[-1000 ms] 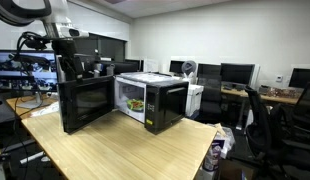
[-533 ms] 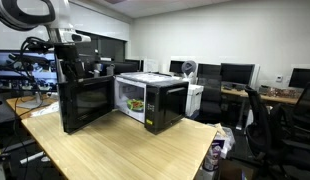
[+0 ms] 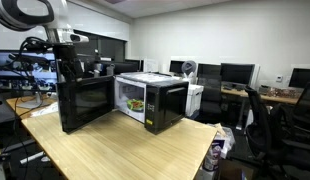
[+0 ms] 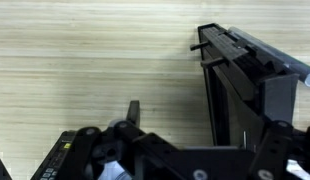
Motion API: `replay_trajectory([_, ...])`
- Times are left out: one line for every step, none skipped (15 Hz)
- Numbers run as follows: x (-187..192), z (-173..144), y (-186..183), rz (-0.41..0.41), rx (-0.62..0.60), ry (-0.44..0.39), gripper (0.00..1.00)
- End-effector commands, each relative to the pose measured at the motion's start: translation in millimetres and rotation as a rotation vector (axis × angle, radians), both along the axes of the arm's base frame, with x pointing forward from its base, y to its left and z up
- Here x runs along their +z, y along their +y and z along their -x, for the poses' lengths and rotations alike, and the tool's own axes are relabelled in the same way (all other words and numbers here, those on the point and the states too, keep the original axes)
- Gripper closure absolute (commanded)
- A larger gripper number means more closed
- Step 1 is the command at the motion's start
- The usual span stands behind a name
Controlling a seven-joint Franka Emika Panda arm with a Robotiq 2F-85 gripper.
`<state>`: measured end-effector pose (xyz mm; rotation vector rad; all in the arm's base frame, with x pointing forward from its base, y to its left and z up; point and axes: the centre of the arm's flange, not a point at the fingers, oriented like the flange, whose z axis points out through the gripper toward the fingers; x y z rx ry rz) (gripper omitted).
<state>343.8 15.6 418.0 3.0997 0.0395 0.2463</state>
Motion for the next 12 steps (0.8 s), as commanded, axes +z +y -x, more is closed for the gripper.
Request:
replay_trajectory([-13, 28, 14, -0.015, 0.035, 0.007, 0.0])
replay_trajectory([-14, 31, 19, -0.015, 0.045, 0.009, 0.0])
replay_trajectory([-14, 32, 23, -0.016, 0.053, 0.011, 0.0])
replay_trajectory([-14, 34, 27, -0.017, 0.064, 0.013, 0.0])
replay_trajectory([-14, 36, 32, -0.018, 0.076, 0.016, 0.0])
replay_trajectory([-16, 40, 40, -0.015, 0.094, 0.022, 0.0])
replay_trajectory([-17, 41, 43, -0.017, 0.101, 0.023, 0.0])
replay_trajectory([-18, 43, 48, -0.016, 0.11, 0.026, 0.0])
replay_trajectory([-18, 45, 52, -0.017, 0.119, 0.027, 0.0])
replay_trajectory([-19, 47, 58, -0.015, 0.13, 0.027, 0.0])
replay_trajectory([-20, 49, 62, -0.014, 0.137, 0.028, 0.0])
replay_trajectory([-20, 50, 68, -0.013, 0.149, 0.027, 0.0])
